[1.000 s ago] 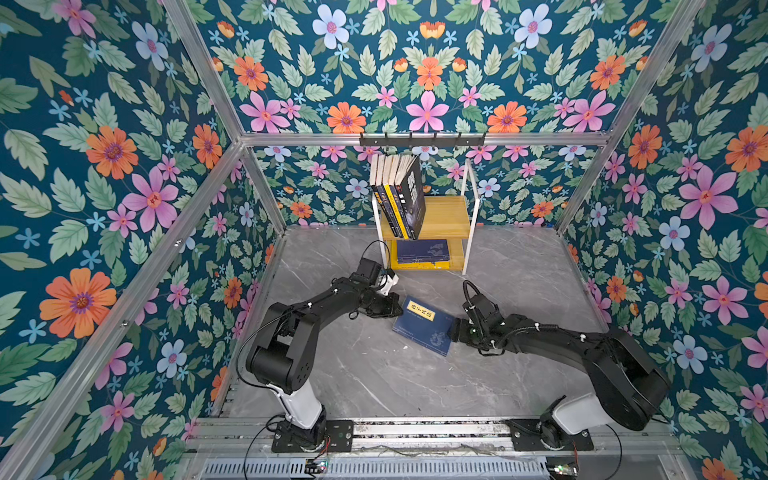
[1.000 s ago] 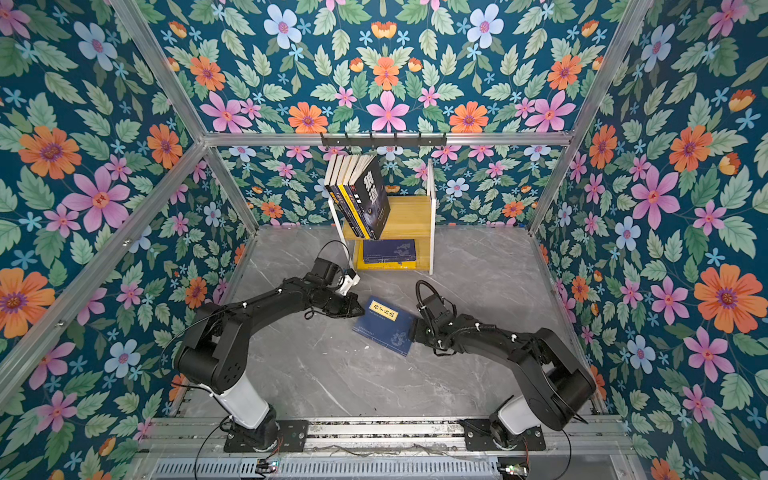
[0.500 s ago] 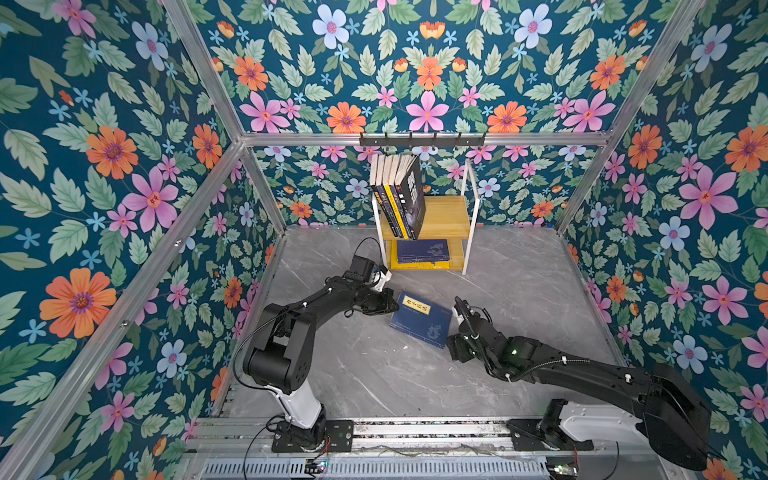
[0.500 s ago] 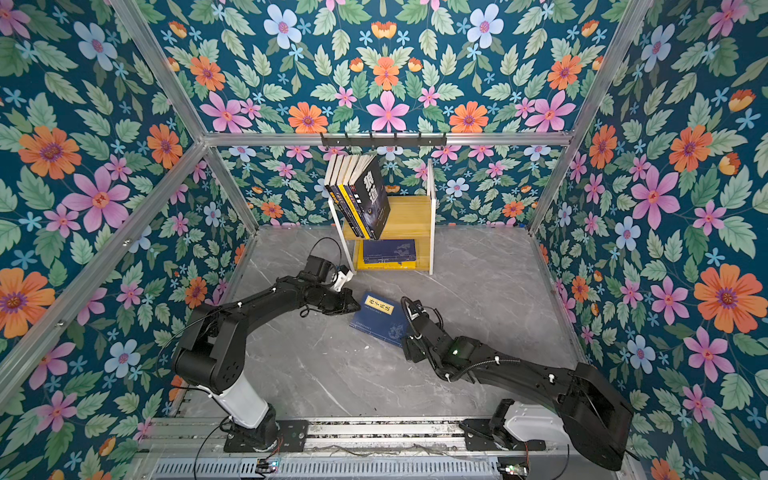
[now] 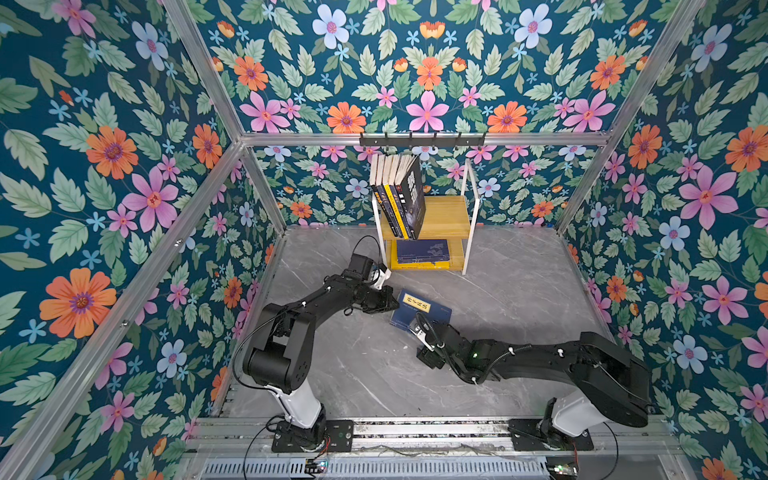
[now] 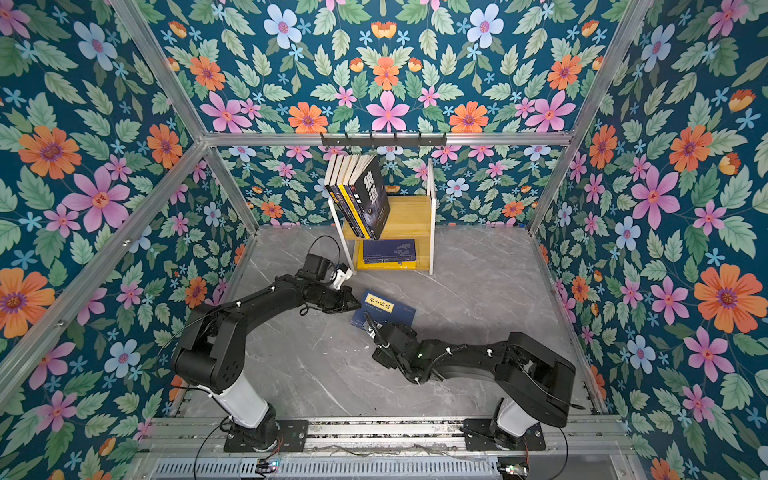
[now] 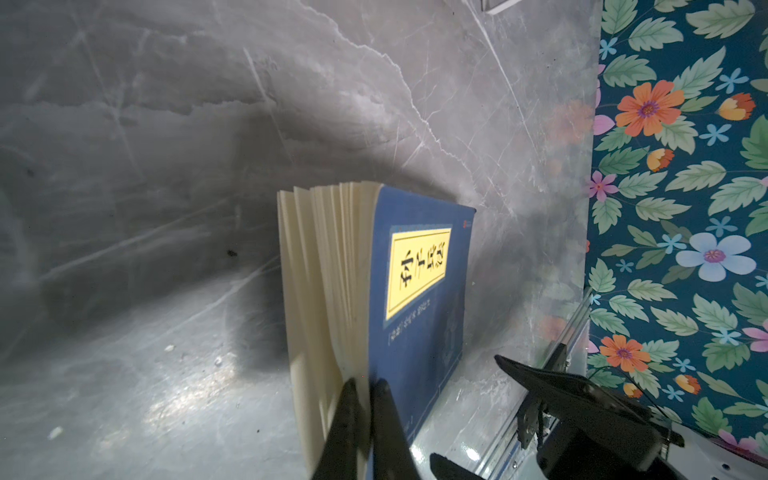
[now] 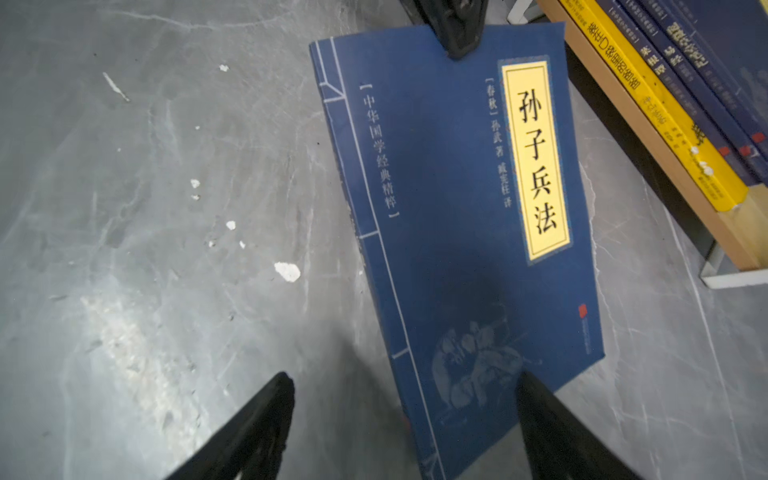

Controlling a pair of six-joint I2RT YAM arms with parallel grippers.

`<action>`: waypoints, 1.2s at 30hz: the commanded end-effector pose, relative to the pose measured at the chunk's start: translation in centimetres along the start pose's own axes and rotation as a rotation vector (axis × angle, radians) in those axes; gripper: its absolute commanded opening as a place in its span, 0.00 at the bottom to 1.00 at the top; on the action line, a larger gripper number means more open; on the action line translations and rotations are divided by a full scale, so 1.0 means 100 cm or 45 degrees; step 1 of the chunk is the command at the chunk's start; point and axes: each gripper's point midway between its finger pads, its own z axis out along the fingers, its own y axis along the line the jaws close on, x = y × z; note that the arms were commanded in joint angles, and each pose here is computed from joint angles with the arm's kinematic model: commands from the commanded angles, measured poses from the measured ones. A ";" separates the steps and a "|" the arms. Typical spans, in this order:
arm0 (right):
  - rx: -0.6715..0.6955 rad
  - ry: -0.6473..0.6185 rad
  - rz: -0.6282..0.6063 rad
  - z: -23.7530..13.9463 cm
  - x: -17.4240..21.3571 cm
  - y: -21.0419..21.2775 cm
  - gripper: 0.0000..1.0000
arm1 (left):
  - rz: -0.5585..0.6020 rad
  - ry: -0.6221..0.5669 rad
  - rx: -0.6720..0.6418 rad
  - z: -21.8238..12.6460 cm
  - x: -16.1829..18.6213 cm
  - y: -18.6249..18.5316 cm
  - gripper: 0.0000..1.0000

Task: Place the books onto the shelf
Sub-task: 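Grasp the upright blue book with right gripper while left gripper releases and withdraws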

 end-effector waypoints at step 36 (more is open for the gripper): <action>0.885 -0.044 -0.502 0.057 -0.011 -0.059 0.00 | -0.042 -0.022 -0.021 -0.002 0.001 0.016 0.36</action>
